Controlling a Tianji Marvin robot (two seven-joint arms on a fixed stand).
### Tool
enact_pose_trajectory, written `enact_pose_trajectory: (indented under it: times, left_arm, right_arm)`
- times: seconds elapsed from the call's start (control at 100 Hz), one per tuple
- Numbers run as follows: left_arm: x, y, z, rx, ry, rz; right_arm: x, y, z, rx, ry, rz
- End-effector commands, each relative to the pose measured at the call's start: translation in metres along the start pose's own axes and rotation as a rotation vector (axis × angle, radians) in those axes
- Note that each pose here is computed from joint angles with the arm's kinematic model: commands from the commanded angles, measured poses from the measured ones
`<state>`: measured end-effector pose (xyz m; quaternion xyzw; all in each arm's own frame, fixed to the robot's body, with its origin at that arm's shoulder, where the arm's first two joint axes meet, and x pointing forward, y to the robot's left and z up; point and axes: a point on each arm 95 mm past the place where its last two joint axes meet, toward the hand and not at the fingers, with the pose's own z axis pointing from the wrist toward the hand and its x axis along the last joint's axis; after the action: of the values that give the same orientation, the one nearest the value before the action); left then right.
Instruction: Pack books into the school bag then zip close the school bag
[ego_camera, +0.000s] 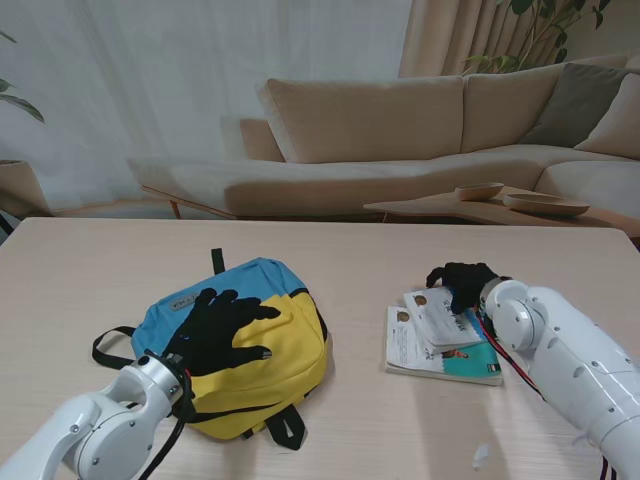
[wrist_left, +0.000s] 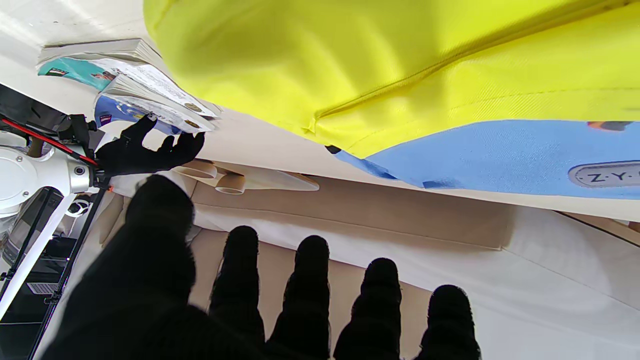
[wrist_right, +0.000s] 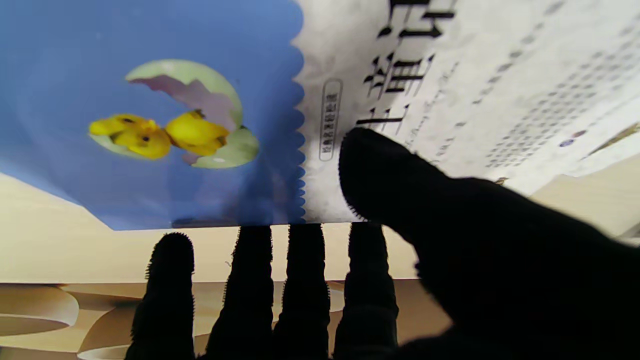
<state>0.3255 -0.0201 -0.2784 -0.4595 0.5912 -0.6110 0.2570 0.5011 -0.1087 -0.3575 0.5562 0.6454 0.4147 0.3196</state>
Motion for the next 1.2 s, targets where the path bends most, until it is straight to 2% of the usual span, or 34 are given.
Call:
enact_pose_trajectory:
  times: [0.0, 0.53, 0.75, 1.19]
  left_arm:
    - [0.003, 0.001, -0.002, -0.012, 0.006, -0.004]
    - [0.002, 0.001, -0.005, -0.008, 0.001, 0.017]
    - [0.002, 0.001, -0.005, -0.009, -0.001, 0.02]
    - [0.001, 0.001, -0.007, -0.001, -0.004, 0.02]
  right_arm:
    - [0.005, -0.033, -0.001, 0.076, -0.001, -0.006]
    - [0.01, -0.041, 0.002, 0.05, -0.034, -0.016]
    - [0.013, -0.04, 0.002, -0.024, -0.03, 0.015]
    - [0.021, -0.021, -0.015, -0.125, -0.001, 0.07]
